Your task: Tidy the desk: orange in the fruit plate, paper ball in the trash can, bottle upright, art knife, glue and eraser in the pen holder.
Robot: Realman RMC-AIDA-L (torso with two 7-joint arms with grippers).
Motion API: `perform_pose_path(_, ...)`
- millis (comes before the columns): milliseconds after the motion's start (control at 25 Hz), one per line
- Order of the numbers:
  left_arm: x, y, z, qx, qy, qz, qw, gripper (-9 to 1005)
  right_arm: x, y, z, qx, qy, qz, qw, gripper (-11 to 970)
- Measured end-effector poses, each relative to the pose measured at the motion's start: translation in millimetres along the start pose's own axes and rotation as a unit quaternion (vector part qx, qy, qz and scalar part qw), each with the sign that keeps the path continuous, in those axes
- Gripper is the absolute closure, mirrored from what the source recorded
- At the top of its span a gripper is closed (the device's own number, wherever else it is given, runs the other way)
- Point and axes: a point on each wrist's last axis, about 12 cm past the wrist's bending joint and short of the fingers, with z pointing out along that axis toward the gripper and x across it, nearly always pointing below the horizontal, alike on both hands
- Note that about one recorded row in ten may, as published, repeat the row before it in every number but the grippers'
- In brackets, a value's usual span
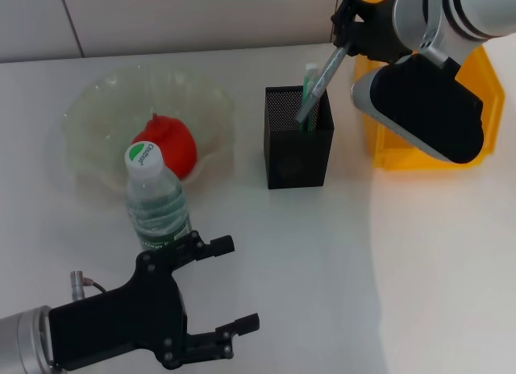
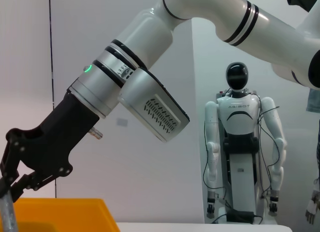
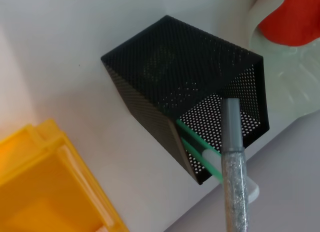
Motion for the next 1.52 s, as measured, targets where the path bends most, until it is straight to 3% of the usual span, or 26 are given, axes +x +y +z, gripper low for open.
perform_pose_path(960,-2.5,6.3,3.3,-0.002,-0.002,0.007,1.0,136,-1.7,-7.6,11.7,-0.03,-0.018,-0.008,0.999,828)
perform_pose_path(1520,-4.8,10.7,4.4,-0.002,-0.002,0.013,1.0,136,-2.1,-15.7,9.5,-0.04,-0.026,0.014,0.999,822)
